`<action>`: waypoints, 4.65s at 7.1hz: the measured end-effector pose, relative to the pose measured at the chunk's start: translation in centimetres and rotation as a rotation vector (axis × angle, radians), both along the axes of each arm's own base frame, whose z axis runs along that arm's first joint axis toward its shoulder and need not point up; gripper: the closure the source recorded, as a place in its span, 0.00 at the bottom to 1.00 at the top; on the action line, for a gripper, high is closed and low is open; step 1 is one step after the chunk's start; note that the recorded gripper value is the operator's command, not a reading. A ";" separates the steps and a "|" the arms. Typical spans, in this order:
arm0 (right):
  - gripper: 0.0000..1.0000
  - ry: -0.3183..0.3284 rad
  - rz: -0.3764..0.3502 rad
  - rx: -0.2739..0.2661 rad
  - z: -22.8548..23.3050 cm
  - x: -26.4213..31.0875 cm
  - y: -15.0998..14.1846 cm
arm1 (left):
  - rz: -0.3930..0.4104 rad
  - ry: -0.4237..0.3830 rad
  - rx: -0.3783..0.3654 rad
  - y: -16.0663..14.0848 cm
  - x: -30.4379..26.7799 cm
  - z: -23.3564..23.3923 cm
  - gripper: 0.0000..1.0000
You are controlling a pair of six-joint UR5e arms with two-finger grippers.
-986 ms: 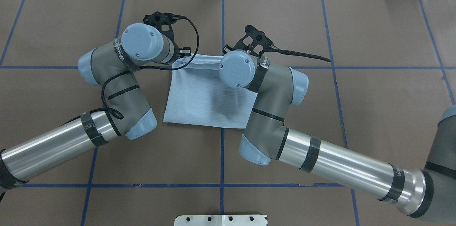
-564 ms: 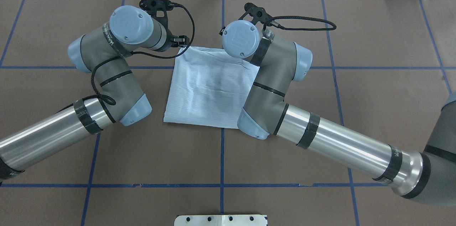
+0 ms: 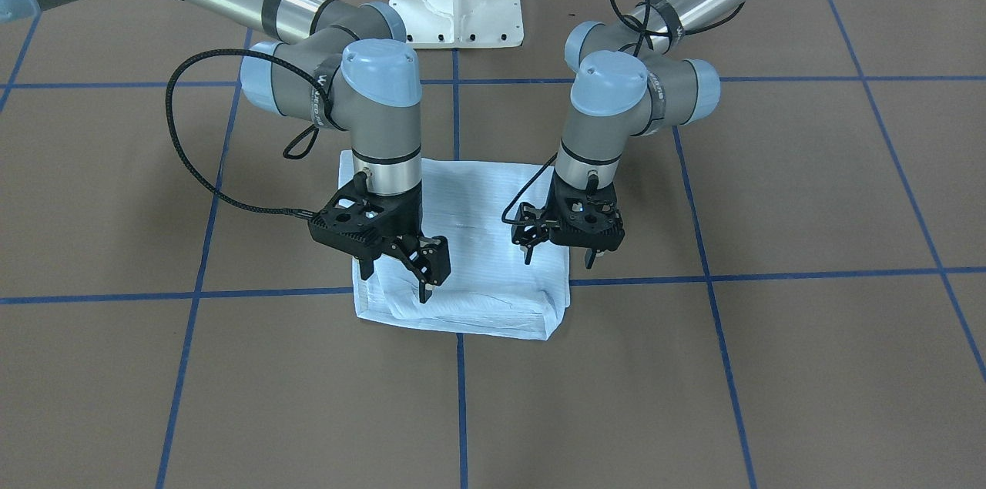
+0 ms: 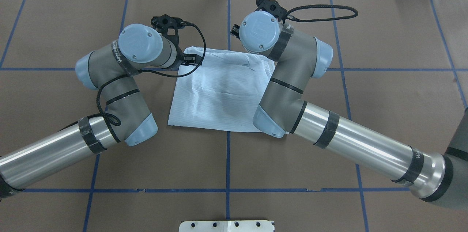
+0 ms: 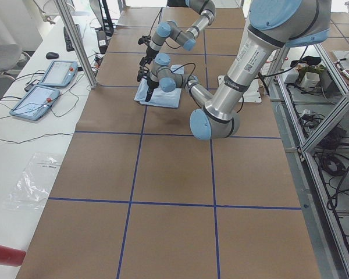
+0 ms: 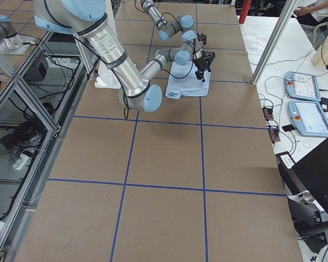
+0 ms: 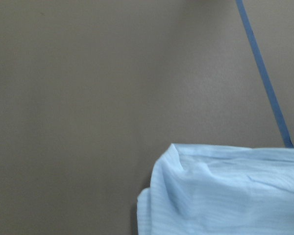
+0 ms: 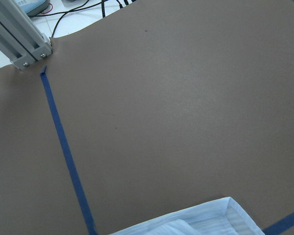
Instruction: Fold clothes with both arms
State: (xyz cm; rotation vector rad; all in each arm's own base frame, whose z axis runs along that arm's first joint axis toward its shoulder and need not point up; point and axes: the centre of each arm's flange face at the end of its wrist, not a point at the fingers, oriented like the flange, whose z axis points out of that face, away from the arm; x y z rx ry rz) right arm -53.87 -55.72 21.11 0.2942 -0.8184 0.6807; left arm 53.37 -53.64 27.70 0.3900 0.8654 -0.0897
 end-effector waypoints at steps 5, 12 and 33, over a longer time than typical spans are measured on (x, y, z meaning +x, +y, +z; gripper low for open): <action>0.00 0.003 -0.002 0.004 2.2 0.6 0.6 | -0.153 -0.068 -0.043 -8.5 3.4 0.7 0.00; 0.00 0.061 -0.192 0.022 7.8 10.8 -4.5 | 0.026 -0.135 0.161 -10.0 -16.0 2.3 0.00; 0.00 0.113 -0.659 -0.073 42.9 59.8 16.0 | 0.314 -0.186 -0.089 3.2 -58.9 30.5 0.00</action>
